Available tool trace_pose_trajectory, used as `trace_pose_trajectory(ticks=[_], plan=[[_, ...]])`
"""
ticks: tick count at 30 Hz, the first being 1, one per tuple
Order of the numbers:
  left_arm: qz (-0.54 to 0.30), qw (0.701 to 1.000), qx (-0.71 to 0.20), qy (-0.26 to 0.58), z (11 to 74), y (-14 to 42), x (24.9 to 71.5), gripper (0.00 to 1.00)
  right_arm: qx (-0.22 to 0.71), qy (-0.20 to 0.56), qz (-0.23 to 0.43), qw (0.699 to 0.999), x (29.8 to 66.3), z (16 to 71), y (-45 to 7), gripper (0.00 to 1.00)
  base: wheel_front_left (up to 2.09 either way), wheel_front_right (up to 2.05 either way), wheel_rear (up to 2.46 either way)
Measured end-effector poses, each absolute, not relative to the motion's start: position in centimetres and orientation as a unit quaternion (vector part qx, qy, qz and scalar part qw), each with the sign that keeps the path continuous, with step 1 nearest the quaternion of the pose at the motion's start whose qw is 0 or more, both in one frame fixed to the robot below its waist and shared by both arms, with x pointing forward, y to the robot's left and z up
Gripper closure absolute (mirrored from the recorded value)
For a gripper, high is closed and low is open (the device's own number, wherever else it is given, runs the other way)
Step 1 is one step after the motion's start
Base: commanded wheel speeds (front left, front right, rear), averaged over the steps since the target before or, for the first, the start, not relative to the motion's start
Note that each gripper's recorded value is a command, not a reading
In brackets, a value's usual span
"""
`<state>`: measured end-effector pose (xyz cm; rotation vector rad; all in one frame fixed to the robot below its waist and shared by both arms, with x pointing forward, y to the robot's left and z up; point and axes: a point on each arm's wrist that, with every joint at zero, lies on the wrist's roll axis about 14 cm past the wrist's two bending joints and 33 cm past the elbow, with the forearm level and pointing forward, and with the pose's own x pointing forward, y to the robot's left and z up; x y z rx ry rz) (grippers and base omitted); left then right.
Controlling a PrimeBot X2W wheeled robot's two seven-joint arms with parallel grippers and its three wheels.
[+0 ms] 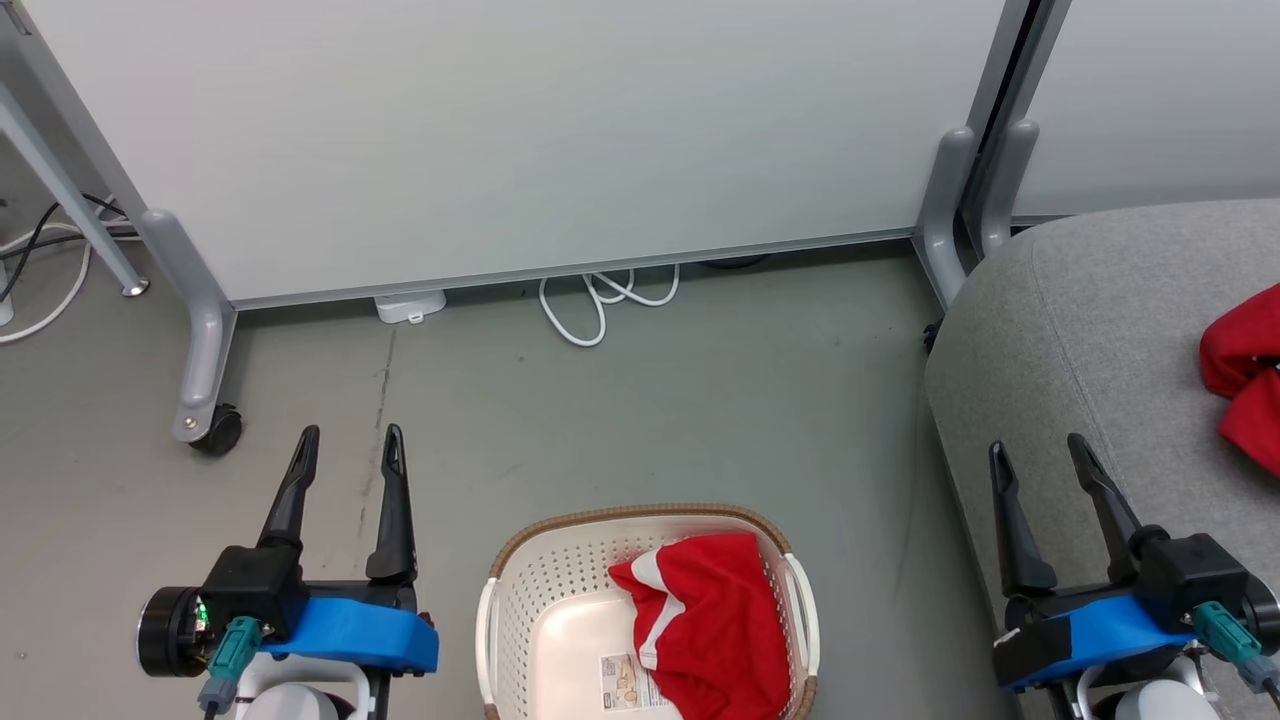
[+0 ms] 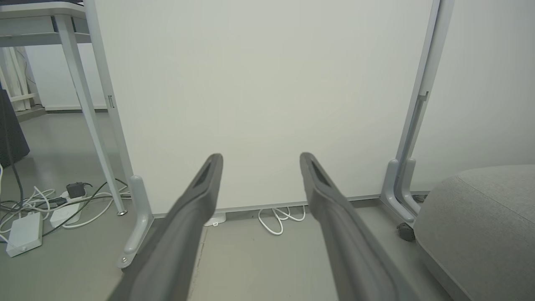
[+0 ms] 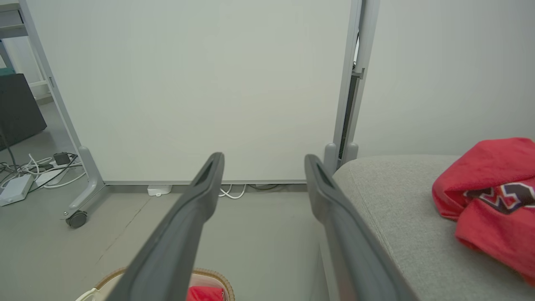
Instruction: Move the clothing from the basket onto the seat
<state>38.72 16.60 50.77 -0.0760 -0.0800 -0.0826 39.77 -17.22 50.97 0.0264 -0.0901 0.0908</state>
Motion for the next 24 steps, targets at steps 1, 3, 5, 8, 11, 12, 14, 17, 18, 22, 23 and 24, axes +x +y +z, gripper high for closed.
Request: trace_pose_trajectory(ticks=[1, 3, 5, 8, 11, 12, 14, 17, 18, 22, 23, 24], plan=[[-0.042, 0.998, -0.038, -0.040, 50.8, 16.6, 38.7, 0.00, 0.013, -0.045, 0.046, 0.998, 39.8, 51.0, -17.2, 0.00, 0.00, 0.00, 0.00], [-0.041, 0.998, -0.038, -0.040, 50.8, 16.7, 38.7, 0.00, 0.013, -0.045, 0.047, 0.998, 39.8, 51.0, -17.1, 0.00, 0.00, 0.00, 0.00], [-0.041, 0.998, -0.039, -0.040, 50.8, 16.7, 38.6, 0.00, 0.013, -0.045, 0.048, 0.998, 39.8, 51.0, -17.0, 0.00, 0.00, 0.00, 0.00], [-0.041, 0.998, -0.040, -0.038, 50.6, 16.7, 38.5, 0.00, 0.016, -0.044, 0.050, 0.998, 39.8, 50.9, -16.9, 0.00, 0.00, 0.00, 0.00], [-0.042, 0.998, -0.039, -0.037, 50.6, 16.6, 38.6, 0.00, 0.017, -0.042, 0.052, 0.998, 39.8, 50.8, -16.7, 0.00, 0.00, 0.00, 0.00], [-0.044, 0.998, -0.039, -0.037, 50.5, 16.5, 38.6, 0.00, 0.018, -0.042, 0.052, 0.998, 39.8, 50.8, -16.8, 0.00, 0.00, 0.00, 0.00], [-0.054, 0.997, -0.039, -0.033, 50.4, 15.9, 38.8, 0.00, 0.019, -0.041, 0.051, 0.998, 39.8, 50.7, -16.8, 0.00, 0.00, 0.00, 0.00], [-0.072, 0.996, -0.039, -0.033, 50.5, 14.8, 39.5, 0.00, 0.019, -0.039, 0.051, 0.998, 39.9, 50.6, -16.8, 0.00, 0.00, 0.00, 0.00], [-0.079, 0.996, -0.039, -0.032, 50.4, 14.5, 39.8, 0.00, 0.020, -0.038, 0.051, 0.998, 39.9, 50.5, -16.8, 0.00, 0.00, 0.00, 0.00], [-0.112, 0.993, -0.038, -0.030, 50.4, 12.4, 41.3, 0.00, 0.021, -0.042, 0.043, 0.998, 40.3, 50.7, -17.3, 0.00, 0.00, 0.00, 0.00], [-0.120, 0.992, -0.037, -0.028, 50.3, 11.9, 41.7, 0.00, 0.021, -0.043, 0.041, 0.998, 40.5, 50.8, -17.5, 0.00, 0.00, 0.00, 0.00], [-0.128, 0.991, -0.037, -0.024, 50.0, 11.3, 42.1, 0.00, 0.021, -0.043, 0.040, 0.998, 40.6, 50.8, -17.6, 0.00, 0.00, 0.00, 0.00]])
